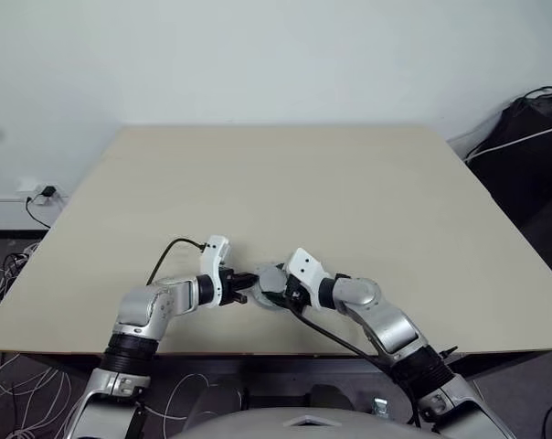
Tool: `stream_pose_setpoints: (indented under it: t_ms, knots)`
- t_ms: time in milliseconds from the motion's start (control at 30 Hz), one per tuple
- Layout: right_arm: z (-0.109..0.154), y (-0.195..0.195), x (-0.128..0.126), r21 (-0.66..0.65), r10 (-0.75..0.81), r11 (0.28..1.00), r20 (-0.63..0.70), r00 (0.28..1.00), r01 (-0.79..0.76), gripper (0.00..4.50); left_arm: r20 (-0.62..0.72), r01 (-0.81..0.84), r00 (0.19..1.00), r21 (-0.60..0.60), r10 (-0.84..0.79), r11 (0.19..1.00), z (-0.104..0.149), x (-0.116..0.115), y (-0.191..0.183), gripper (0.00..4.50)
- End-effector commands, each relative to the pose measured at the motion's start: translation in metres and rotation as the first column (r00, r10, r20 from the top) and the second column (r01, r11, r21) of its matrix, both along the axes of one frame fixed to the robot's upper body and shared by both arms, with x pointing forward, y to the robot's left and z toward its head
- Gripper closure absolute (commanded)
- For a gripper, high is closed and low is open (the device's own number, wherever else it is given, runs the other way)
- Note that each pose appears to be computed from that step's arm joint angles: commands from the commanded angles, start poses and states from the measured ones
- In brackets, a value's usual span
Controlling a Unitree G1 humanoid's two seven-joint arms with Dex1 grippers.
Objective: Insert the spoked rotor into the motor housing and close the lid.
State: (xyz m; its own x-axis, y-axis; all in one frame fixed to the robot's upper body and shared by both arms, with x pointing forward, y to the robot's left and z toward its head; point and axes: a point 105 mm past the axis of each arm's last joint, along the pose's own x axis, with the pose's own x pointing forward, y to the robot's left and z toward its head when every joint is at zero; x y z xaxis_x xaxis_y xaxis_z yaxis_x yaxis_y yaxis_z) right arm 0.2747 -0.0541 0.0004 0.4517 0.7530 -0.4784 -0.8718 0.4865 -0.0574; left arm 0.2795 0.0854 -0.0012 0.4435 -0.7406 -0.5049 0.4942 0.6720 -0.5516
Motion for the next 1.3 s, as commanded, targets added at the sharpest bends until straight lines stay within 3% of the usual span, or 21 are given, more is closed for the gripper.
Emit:
stream_pose_setpoints:
  t_ms: [33, 167, 433, 600, 733, 933, 1067, 1300]
  knots:
    - [-0.009, -0.009, -0.001, -0.039, -0.035, 0.999, -0.031, 0.999, 0.034, 1.3, -0.015, 0.027, 1.0, 0.016, -0.027, 0.999, -0.002, -0.003, -0.007, 4.5]
    - [0.0, -0.009, 0.002, -0.009, -0.051, 0.999, -0.012, 0.999, 0.051, 0.01, -0.016, 0.026, 1.0, 0.015, -0.025, 1.0, -0.003, -0.004, -0.007, 4.5]
    - [0.039, -0.027, 0.004, 0.073, -0.13, 0.99, 0.088, 0.988, 0.124, 0.01, -0.019, 0.008, 1.0, 0.004, -0.008, 1.0, -0.004, -0.009, -0.007, 4.5]
    - [0.05, -0.043, -0.008, 0.136, -0.2, 0.972, 0.048, 0.979, 0.192, 0.01, -0.017, 0.004, 1.0, -0.008, -0.004, 1.0, -0.003, -0.011, -0.008, 4.5]
    - [0.044, -0.055, -0.017, 0.197, -0.312, 0.928, -0.052, 0.949, 0.316, 0.01, -0.013, 0.004, 1.0, -0.013, -0.004, 1.0, -0.002, -0.012, -0.008, 4.5]
    - [0.018, -0.064, -0.019, 0.232, -0.556, 0.734, -0.334, 0.761, 0.638, 0.01, -0.011, 0.007, 1.0, -0.014, -0.007, 1.0, -0.002, -0.012, -0.008, 4.5]
    - [0.017, -0.053, -0.017, 0.297, -0.526, 0.588, -0.566, 0.635, 0.752, 0.01, -0.01, 0.01, 1.0, -0.009, -0.01, 1.0, -0.002, -0.011, -0.008, 4.5]
    - [0.018, -0.04, -0.014, 0.305, -0.418, 0.542, -0.711, 0.566, 0.783, 0.01, -0.01, 0.014, 1.0, -0.009, -0.014, 1.0, -0.003, -0.012, -0.009, 4.5]
